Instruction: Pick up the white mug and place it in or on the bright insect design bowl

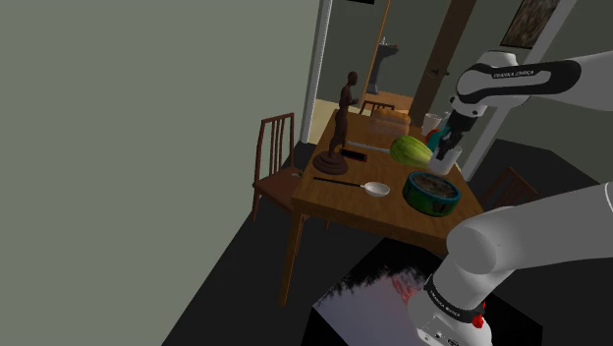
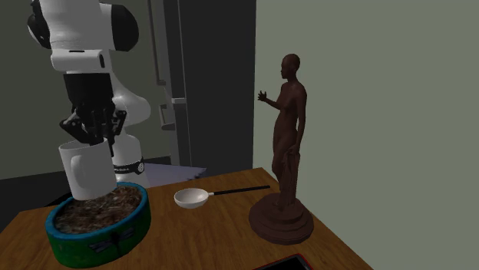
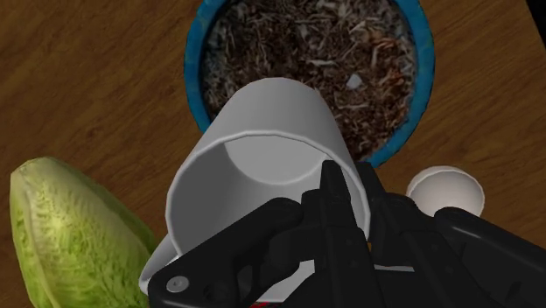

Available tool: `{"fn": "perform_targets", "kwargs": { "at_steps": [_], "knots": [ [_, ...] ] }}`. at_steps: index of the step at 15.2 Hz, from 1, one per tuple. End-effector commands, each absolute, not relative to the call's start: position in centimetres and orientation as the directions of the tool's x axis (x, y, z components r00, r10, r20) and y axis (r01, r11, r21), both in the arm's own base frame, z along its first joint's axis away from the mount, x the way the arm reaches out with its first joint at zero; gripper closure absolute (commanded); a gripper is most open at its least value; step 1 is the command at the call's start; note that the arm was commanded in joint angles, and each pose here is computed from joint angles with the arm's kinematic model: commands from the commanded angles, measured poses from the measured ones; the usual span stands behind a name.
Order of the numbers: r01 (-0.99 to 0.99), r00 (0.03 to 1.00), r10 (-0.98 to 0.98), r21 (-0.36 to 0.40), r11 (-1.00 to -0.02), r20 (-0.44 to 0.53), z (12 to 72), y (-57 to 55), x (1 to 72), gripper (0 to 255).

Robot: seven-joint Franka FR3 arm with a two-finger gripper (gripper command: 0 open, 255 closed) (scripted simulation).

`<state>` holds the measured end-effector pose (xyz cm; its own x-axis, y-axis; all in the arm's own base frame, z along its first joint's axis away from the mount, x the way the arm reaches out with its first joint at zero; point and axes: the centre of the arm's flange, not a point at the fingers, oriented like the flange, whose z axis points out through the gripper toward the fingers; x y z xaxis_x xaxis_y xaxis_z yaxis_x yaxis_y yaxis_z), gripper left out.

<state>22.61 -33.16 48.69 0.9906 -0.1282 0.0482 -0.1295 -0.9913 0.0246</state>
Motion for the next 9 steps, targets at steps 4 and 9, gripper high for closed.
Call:
{"fn": "perform_targets", "kwargs": {
  "at_steps": [4,9],
  "knots": [
    [-0.130,0.991,-0.128,0.025,-0.991,0.049,46.0,-33.2,22.6,255],
    [-0.130,0.991,-0.128,0.025,-0.991,0.049,45.0,-33.2,22.6,255]
  ]
}}
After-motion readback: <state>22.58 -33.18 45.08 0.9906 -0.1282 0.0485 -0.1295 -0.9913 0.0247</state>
